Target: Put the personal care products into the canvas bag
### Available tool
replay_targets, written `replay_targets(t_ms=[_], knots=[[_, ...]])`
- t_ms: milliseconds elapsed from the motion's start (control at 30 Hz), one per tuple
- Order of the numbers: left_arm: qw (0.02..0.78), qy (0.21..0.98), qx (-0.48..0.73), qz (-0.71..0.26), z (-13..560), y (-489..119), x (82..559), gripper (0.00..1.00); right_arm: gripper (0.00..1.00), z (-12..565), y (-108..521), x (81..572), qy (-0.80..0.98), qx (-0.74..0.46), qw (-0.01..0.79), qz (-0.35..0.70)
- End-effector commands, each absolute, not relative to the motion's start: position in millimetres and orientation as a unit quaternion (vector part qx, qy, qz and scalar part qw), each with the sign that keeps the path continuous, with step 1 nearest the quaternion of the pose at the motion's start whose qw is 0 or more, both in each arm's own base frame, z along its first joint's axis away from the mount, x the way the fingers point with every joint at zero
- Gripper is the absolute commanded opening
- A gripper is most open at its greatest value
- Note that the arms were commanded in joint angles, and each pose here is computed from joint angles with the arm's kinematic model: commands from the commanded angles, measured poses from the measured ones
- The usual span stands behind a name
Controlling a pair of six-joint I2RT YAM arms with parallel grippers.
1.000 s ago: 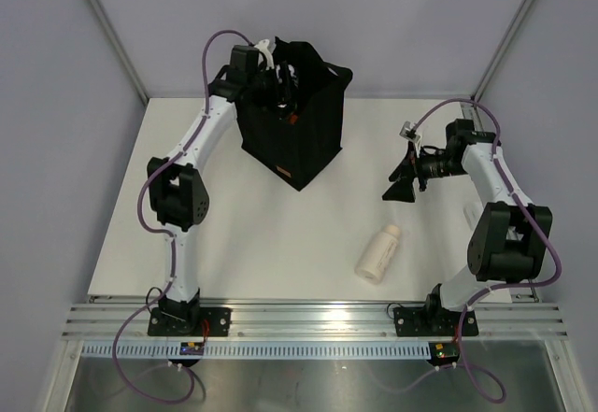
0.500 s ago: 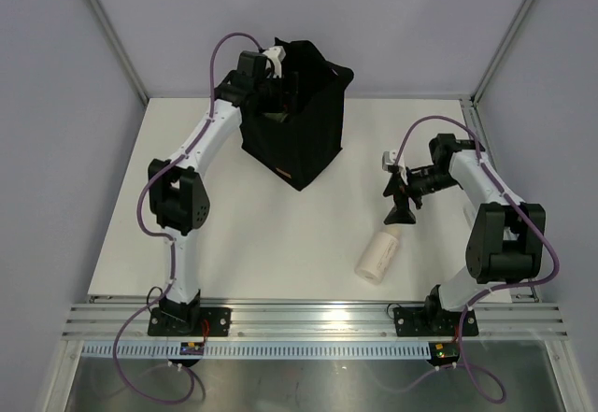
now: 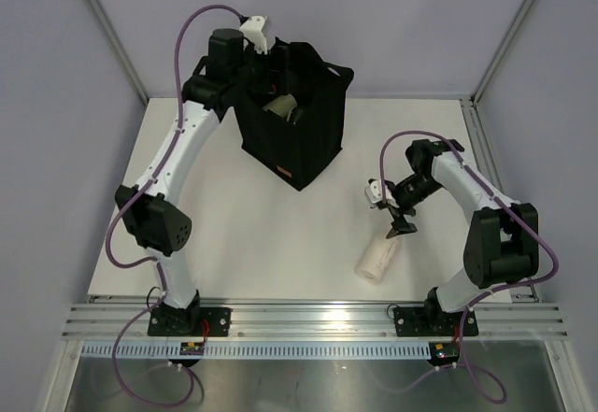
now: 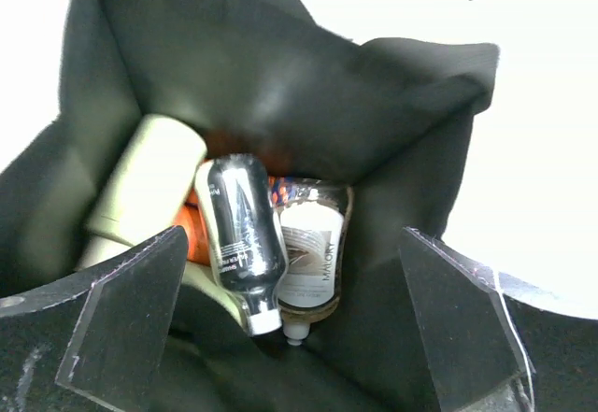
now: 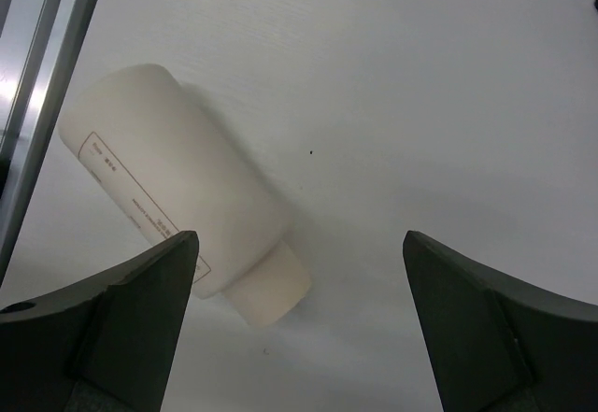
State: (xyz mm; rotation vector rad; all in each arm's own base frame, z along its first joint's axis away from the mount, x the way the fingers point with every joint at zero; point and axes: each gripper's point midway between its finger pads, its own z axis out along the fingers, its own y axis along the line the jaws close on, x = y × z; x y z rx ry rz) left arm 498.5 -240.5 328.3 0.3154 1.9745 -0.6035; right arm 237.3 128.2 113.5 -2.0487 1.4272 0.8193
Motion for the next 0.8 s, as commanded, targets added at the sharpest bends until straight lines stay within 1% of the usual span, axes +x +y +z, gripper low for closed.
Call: replay_targets(t_ms=[0, 33, 67, 100, 133, 167, 200, 233, 333, 367, 433, 467, 500, 533, 567, 633, 667, 700, 733, 767], knots=[[0.613, 0.736, 0.156, -0.240, 448.7, -214.7, 453.7, 0.99, 0.99, 105.6, 122.0, 204.7, 0.402, -0.847, 0.189, 0.291], [0.608, 0.745, 0.158, -0.226, 439.7, -206.9, 449.0, 0.99, 0.99, 98.3, 119.0, 196.5, 0.397, -0.851, 0.174, 0.295], [0.626, 0.734, 0.151, -0.215, 457.5, -194.2, 430.8, 0.99, 0.99, 92.0, 114.8, 193.7, 0.384, -0.862, 0.157, 0.290], [0.628, 0.735, 0.151, -0.206, 456.1, -187.7, 422.6, 0.99, 1.00, 88.2, 112.5, 189.3, 0.377, -0.866, 0.147, 0.293], [0.612, 0.753, 0.145, -0.194, 430.7, -179.4, 419.5, 0.99, 1.00, 83.3, 110.1, 183.4, 0.372, -0.868, 0.137, 0.299], [0.611, 0.756, 0.142, -0.187, 425.6, -173.0, 411.1, 0.99, 1.00, 80.7, 107.8, 181.0, 0.365, -0.872, 0.131, 0.299], [0.630, 0.745, 0.132, -0.177, 438.8, -159.2, 390.7, 0.99, 1.00, 78.0, 104.5, 178.9, 0.360, -0.876, 0.121, 0.296], [0.612, 0.763, 0.126, -0.166, 411.1, -151.7, 385.9, 0.99, 1.00, 74.0, 104.3, 176.5, 0.354, -0.879, 0.115, 0.296], [0.625, 0.760, 0.093, -0.149, 408.1, -125.1, 351.9, 0.99, 0.99, 63.0, 106.8, 175.5, 0.346, -0.890, 0.105, 0.279], [0.609, 0.776, 0.080, -0.139, 383.6, -118.1, 346.9, 0.99, 1.00, 60.5, 108.6, 174.8, 0.345, -0.891, 0.103, 0.276], [0.620, 0.769, 0.055, -0.145, 383.2, -106.5, 324.1, 0.99, 1.00, 51.7, 117.2, 172.3, 0.351, -0.890, 0.095, 0.274], [0.600, 0.785, 0.044, -0.149, 356.9, -105.7, 319.1, 0.99, 0.99, 46.6, 118.7, 174.8, 0.356, -0.893, 0.087, 0.261], [0.599, 0.788, 0.027, -0.142, 348.8, -98.6, 315.1, 0.99, 0.99, 40.2, 120.6, 174.3, 0.358, -0.894, 0.085, 0.255], [0.603, 0.784, 0.016, -0.146, 347.0, -94.8, 305.1, 0.99, 0.85, 36.3, 124.4, 179.5, 0.369, -0.892, 0.087, 0.247], [0.583, 0.798, 0.000, -0.150, 323.7, -94.0, 301.4, 0.99, 0.81, 35.0, 128.3, 179.1, 0.368, -0.894, 0.081, 0.245], [0.582, 0.797, -0.017, -0.160, 315.1, -91.4, 291.1, 0.99, 0.78, 33.0, 132.8, 183.4, 0.386, -0.889, 0.074, 0.235], [0.569, 0.805, -0.028, -0.164, 299.2, -91.4, 288.0, 0.99, 0.78, 31.6, 133.5, 184.4, 0.384, -0.893, 0.068, 0.223], [0.568, 0.805, -0.033, -0.166, 295.4, -90.5, 286.1, 0.99, 0.80, 28.3, 132.0, 182.9, 0.386, -0.895, 0.061, 0.215], [0.571, 0.803, -0.039, -0.169, 294.9, -89.3, 282.1, 0.99, 0.84, 26.6, 130.5, 191.4, 0.397, -0.897, 0.061, 0.185], [0.569, 0.804, -0.046, -0.170, 291.6, -88.4, 280.4, 0.99, 0.88, 22.4, 130.6, 188.2, 0.394, -0.901, 0.052, 0.174]])
